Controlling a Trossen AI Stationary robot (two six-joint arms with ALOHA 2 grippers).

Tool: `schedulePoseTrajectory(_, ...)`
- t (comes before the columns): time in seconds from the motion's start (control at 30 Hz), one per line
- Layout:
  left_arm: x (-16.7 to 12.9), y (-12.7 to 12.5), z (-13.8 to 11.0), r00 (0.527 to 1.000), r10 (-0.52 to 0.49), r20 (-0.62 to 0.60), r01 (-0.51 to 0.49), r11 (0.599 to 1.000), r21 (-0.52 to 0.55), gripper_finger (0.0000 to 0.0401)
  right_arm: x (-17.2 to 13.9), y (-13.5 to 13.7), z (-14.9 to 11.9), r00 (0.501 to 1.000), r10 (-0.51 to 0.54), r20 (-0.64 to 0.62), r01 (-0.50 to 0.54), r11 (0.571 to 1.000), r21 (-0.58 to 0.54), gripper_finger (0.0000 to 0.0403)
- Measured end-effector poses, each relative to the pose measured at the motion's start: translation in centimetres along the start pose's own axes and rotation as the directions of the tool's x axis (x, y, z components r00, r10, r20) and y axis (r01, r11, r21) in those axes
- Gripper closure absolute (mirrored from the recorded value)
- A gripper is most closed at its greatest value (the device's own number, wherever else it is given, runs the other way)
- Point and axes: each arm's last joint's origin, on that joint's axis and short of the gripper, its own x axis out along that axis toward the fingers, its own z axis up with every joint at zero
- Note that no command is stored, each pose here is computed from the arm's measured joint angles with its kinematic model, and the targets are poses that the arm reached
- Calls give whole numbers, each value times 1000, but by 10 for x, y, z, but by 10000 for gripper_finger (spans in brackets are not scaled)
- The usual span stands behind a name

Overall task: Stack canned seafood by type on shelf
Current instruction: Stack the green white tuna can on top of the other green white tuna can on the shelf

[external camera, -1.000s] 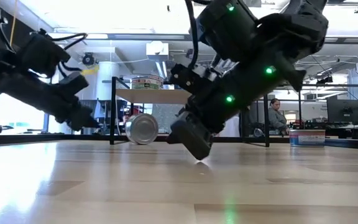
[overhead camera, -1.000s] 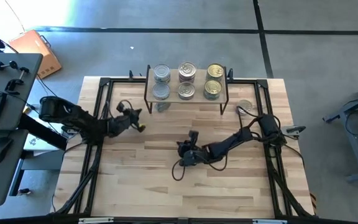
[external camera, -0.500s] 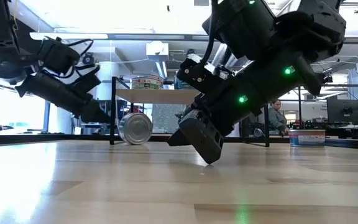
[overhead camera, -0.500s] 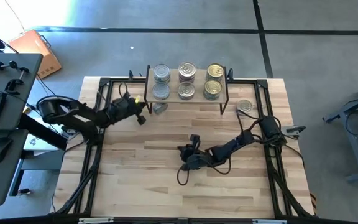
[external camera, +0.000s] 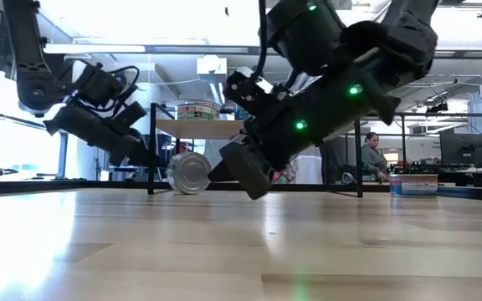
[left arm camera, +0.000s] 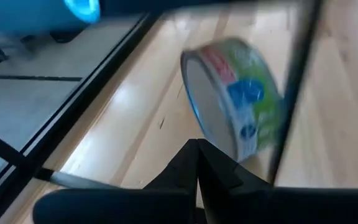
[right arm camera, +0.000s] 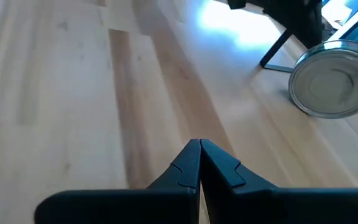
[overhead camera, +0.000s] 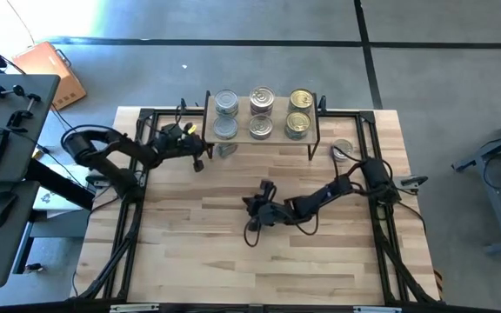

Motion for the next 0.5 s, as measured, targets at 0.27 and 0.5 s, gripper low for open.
schedulePoseTrajectory(0.27,10,12,-11,998,24,-58,-21,998,65,401,12,-16,1,1000,19,-5,-19,1000,-3,403)
schedulePoseTrajectory(0.5,19,22,-18,997,6,-75,3,994,110,401,13,-16,3,999,51,8,-50,998,-46,402)
